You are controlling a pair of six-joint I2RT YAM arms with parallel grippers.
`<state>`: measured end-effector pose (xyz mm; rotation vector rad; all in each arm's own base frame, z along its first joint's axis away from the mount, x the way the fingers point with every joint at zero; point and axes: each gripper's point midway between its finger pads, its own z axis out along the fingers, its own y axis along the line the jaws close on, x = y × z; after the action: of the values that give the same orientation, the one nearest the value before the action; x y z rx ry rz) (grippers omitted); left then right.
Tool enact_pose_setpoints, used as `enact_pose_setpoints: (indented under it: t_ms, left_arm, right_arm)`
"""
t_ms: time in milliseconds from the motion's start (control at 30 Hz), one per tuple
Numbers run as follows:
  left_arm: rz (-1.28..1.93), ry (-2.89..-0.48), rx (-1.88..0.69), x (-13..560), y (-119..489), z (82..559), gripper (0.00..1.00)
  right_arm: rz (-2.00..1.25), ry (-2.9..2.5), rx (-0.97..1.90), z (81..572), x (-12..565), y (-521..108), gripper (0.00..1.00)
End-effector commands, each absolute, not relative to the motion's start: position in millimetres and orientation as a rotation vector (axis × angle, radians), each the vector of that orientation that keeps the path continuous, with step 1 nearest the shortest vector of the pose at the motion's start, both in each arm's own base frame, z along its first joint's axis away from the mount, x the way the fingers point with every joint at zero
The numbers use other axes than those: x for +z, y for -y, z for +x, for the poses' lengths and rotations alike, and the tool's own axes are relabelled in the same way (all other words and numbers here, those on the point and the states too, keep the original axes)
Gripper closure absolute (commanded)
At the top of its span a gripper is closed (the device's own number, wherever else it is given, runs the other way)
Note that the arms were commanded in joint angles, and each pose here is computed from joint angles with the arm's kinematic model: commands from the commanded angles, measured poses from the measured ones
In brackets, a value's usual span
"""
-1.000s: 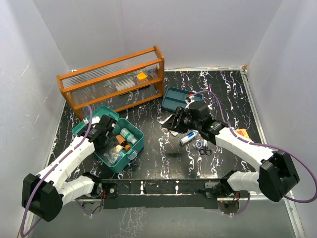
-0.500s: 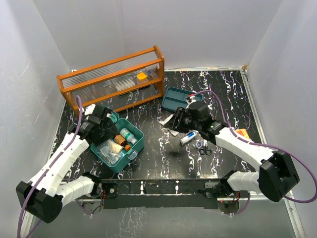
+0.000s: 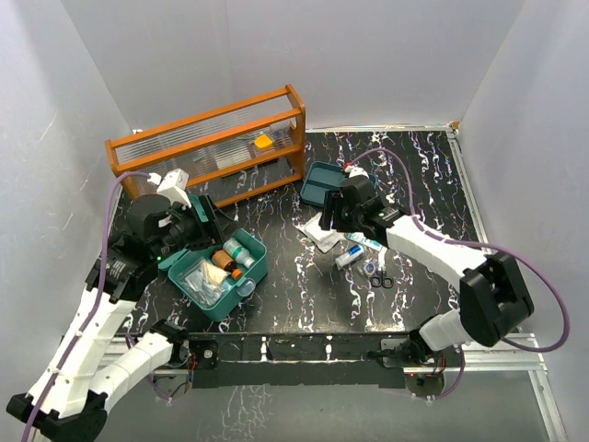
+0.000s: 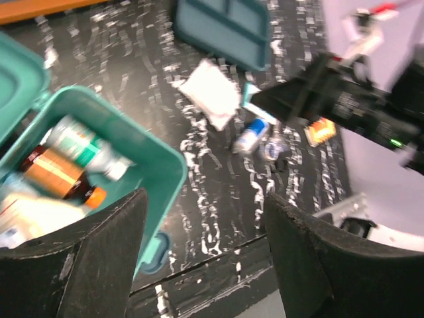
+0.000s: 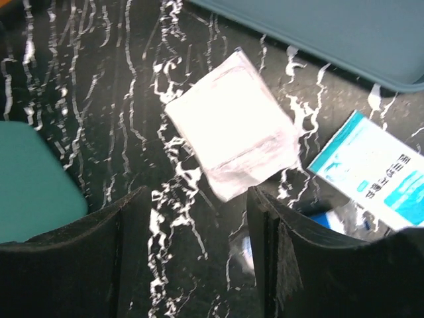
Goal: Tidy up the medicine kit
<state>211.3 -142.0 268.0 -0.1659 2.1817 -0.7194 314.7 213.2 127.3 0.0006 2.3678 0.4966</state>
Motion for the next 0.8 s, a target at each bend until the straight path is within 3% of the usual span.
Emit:
enact_pose_setpoints:
  t_ms: [0,300,767]
  left_arm:
    - [0.077,-2.005,-0.935,320.7,171.0,200.1,0.30]
    - [0.056,-1.867,-0.905,341.1,157.7,195.6,0.27]
    - [-0.019,-1.747,-0.873,364.4,145.4,202.6,0.23]
  right_arm:
    - [-0.054,-2.334,0.345,344.6,129.2,-198.5,0.42]
    - [-0.052,-2.447,0.320,362.9,84.4,-182.0,0.43]
    - [-0.018,-2.525,0.301,372.2,57.8,-187.2,0.56]
